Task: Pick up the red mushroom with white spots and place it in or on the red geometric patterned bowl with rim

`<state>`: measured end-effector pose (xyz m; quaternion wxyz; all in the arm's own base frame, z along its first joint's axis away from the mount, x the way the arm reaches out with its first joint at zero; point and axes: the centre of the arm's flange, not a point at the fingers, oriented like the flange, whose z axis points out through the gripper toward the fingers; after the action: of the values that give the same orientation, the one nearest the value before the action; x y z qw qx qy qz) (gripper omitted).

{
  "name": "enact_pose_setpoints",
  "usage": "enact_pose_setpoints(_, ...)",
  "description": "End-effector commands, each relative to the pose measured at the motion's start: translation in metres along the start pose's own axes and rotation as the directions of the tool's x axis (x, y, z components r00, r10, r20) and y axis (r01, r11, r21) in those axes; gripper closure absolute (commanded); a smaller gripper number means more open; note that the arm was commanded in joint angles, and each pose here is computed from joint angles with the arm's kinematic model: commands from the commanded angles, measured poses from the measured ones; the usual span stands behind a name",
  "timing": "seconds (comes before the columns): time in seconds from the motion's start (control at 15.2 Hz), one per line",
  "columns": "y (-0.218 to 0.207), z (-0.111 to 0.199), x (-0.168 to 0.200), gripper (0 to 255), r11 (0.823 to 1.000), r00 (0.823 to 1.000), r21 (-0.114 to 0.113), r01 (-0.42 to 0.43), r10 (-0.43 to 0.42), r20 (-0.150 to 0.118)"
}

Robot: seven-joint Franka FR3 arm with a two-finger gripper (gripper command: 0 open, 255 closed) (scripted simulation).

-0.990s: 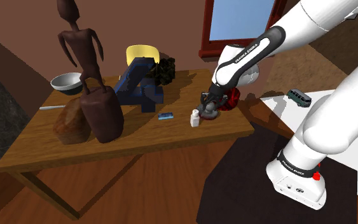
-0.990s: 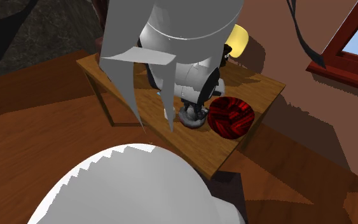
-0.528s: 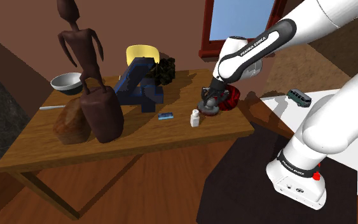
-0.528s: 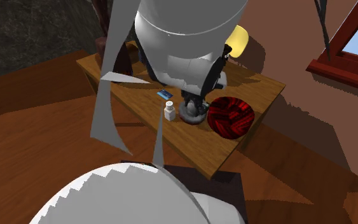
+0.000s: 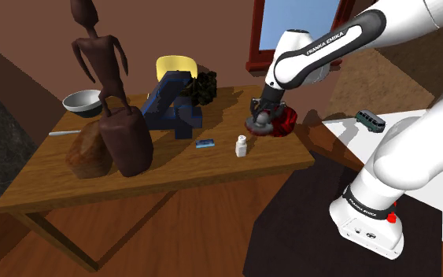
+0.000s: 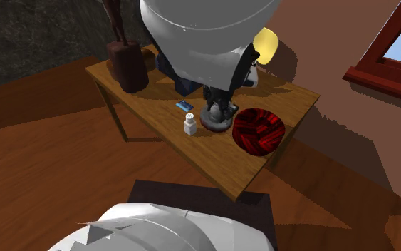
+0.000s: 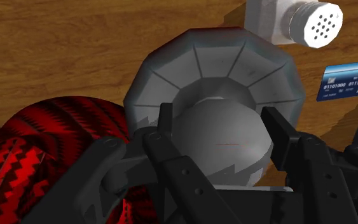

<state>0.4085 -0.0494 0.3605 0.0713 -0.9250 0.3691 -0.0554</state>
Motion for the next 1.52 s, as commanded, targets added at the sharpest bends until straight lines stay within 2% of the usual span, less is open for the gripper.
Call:
enact_pose_setpoints(0.0, -0.002, -0.010, 0.000, 255, 1.000, 1.000, 0.000, 0.000, 0.000, 0.000)
enact_pose_setpoints(1.06, -0.016, -0.090, 0.004, 255, 1.000, 1.000, 0.000, 0.000, 0.000, 0.000)
enact_pose_setpoints(1.45, 0.039, -0.106, 0.059, 255, 1.000, 1.000, 0.000, 0.000, 0.000, 0.000)
